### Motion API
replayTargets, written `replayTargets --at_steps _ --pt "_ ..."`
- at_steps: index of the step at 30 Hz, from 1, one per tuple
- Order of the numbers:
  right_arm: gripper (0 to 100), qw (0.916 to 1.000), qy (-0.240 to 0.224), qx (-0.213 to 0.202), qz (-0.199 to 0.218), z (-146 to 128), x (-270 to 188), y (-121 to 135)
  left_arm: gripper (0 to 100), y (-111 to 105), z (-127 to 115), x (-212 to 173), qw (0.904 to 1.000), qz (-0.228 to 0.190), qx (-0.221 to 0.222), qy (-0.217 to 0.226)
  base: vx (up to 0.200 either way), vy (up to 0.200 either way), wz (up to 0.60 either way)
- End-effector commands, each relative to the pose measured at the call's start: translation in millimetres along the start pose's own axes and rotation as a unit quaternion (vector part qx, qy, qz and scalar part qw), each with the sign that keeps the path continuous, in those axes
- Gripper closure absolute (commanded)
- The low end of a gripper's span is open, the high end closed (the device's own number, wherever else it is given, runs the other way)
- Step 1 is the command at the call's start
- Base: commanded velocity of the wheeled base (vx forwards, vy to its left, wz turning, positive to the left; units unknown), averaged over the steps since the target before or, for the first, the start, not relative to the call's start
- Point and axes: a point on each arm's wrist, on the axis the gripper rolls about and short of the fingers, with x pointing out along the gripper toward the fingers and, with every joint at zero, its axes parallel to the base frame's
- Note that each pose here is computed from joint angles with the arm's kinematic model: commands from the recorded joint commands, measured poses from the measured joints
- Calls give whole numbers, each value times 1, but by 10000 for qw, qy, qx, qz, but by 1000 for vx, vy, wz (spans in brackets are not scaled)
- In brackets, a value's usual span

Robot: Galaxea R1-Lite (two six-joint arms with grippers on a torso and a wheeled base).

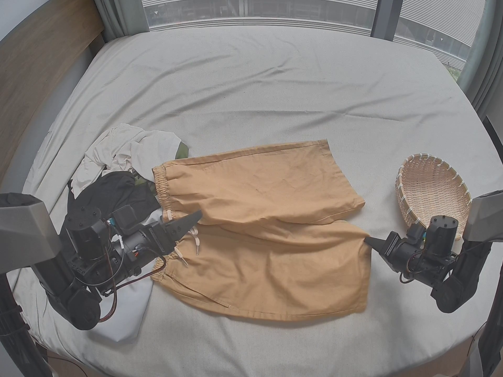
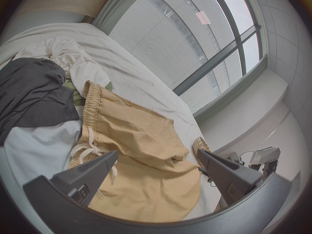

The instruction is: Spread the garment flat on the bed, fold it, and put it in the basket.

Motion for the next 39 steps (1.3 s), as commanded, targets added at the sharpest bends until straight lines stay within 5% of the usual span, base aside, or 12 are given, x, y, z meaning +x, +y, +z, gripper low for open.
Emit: replayTargets --at_steps 1,11,12,25,39 --pt "100 9998 -212 -33 9 11 1 -2 0 3 -4 0 9999 54 -34 82 0 0 0" --pt "100 9994 -230 -204 -179 21 12 -12 0 21 -21 -9 9977 456 -230 437 0 0 0" --pt "0 9993 -252 -221 -160 21 13 -12 0 22 -22 -10 9975 489 -242 459 0 0 0" --pt "0 9978 -395 -465 276 10 -22 29 0 58 -33 -28 9885 1229 -560 683 0 0 0" --pt "0 9966 -394 -540 480 6 -35 44 0 62 -54 -35 9805 1385 -764 1165 0 0 0"
